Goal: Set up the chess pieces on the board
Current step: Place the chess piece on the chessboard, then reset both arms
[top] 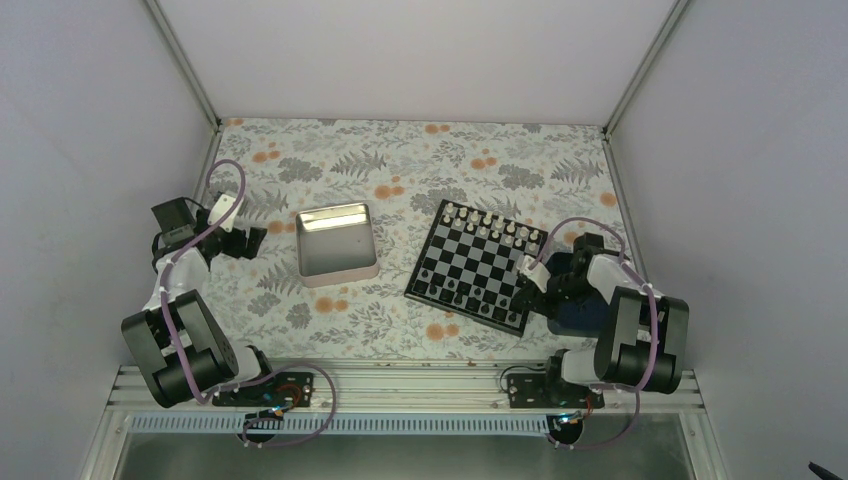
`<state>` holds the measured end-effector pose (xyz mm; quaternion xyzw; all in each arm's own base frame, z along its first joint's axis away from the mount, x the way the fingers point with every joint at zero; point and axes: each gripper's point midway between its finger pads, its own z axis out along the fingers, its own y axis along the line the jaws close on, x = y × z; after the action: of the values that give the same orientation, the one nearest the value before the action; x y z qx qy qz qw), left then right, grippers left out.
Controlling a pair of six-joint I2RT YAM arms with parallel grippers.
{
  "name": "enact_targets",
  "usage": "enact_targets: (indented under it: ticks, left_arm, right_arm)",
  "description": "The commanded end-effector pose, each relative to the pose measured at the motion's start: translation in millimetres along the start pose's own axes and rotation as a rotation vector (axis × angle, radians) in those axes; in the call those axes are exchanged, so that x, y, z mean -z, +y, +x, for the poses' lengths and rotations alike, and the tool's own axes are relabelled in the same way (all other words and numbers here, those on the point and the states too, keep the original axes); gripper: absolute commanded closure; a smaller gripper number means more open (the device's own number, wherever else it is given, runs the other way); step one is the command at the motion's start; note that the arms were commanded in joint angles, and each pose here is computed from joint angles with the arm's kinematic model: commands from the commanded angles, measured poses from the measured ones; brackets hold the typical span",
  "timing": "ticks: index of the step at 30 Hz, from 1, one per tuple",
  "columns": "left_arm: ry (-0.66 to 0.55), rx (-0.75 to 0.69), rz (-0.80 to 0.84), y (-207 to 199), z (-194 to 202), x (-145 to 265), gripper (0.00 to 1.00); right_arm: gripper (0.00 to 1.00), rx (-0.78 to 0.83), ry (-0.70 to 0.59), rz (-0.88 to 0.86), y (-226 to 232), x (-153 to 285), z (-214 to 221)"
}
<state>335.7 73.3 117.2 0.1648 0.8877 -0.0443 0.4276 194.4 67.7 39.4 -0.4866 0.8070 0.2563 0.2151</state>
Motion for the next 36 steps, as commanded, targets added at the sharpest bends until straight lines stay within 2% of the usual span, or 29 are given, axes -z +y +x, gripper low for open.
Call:
enact_targets:
  ticks: [1,9,15,17,19,20,25,29,36]
  left_arm:
    - [-0.016,-0.020,-0.007,1.3,-1.6,-0.8,0.00]
    - [-0.011,-0.024,-0.008,1.0,0.4,-1.1,0.00]
    - [-0.022,-0.028,-0.001,-0.5,-2.7,0.5,0.00]
    - [-0.029,-0.034,-0.002,-0.3,-5.6,1.5,0.00]
    - [-0.033,-0.037,-0.007,1.1,-8.3,3.1,0.00]
    - [-0.037,-0.040,-0.009,1.7,-10.2,3.9,0.00]
    - [-0.064,-0.042,0.002,-1.4,-16.0,6.6,0.00]
    - [-0.070,-0.042,0.007,-2.8,-15.3,5.4,0.00]
    - [-0.083,-0.036,0.015,-2.7,-19.8,5.8,0.00]
  right_arm:
    - [0.83,0.021,-0.044,0.002,-3.5,5.0,-9.7]
    - [0.80,0.031,-0.024,0.028,-6.5,10.1,-10.5]
    - [0.64,0.057,-0.029,0.067,-2.3,26.1,-21.9]
    - [0.51,0.080,-0.045,0.095,-0.8,38.5,-33.4]
    - [0.10,0.122,-0.072,0.123,4.2,54.5,-49.1]
    - [0.01,0.142,-0.094,0.147,5.1,64.5,-59.8]
    - [0.00,0.148,-0.261,0.350,-6.9,127.8,-126.5]
    - [0.00,0.176,-0.377,0.512,-13.5,162.8,-157.7]
    - [0.00,0.101,-0.530,0.516,-27.2,177.2,-182.8]
